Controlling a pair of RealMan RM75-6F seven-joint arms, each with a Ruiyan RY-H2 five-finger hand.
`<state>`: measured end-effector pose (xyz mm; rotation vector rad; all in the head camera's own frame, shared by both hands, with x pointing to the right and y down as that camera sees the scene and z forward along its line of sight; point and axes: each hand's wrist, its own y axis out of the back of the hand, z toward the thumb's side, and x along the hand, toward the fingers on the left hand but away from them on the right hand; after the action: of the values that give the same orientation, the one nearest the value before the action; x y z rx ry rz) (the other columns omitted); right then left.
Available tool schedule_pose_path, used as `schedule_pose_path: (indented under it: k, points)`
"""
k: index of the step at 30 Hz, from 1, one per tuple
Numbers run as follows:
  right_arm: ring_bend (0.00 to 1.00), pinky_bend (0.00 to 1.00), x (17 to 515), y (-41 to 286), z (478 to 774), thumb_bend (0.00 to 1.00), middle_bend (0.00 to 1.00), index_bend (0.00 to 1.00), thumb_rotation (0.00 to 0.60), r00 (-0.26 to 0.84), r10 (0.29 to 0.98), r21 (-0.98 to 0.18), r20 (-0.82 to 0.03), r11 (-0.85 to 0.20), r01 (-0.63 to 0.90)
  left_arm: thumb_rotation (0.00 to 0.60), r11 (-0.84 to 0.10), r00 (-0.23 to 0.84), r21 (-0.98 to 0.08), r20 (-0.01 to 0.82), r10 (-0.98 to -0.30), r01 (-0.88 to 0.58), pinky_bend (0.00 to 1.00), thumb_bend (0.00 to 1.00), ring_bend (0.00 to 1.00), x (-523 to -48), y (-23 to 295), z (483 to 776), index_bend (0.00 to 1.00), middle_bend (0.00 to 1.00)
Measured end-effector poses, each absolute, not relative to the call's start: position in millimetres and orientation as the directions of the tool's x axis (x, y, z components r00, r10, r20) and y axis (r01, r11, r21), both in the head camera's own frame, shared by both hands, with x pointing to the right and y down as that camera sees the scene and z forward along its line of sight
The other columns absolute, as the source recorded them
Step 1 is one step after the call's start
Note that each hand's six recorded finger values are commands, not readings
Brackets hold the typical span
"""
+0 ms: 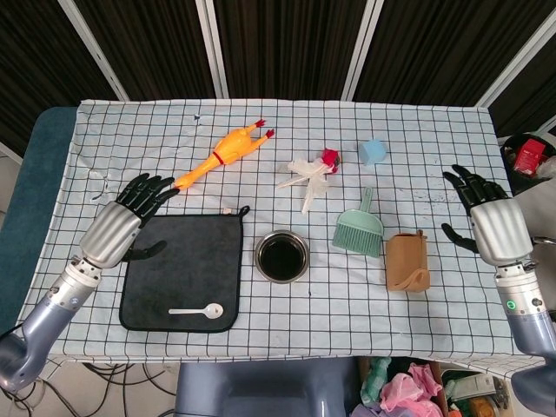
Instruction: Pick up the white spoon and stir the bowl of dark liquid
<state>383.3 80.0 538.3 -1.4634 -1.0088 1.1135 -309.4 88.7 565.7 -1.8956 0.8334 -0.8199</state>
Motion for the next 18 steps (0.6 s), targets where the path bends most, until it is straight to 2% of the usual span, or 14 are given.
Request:
schedule_pose_path:
  k: [8, 12, 18]
  points:
    - [0.19, 0.3, 385, 89, 533, 0.17, 0.11, 0.15, 0.6, 0.222, 0.965, -0.986, -0.14, -0.156, 0.053, 0.6, -0.379, 0.535, -0.906, 0.229, -0.814, -0.189, 0.0, 0.23, 0.0, -322, 96, 563, 0.09, 0.04]
    - [0.19, 0.3, 390, 99, 532, 0.17, 0.11, 0.15, 0.6, 0.204, 0.964, -0.982, -0.17, -0.182, 0.042, 0.6, -0.365, 0.509, -0.918, 0.242, -0.826, -0.156, 0.0, 0.23, 0.0, -335, 102, 561, 0.08, 0.06]
    - [0.19, 0.3, 412, 140, 535, 0.17, 0.11, 0.15, 0.6, 0.13, 0.957, -0.965, -0.261, -0.263, 0.004, 0.6, -0.401, 0.397, -0.914, 0.344, -0.851, -0.066, 0.01, 0.23, 0.0, -377, 122, 567, 0.09, 0.07]
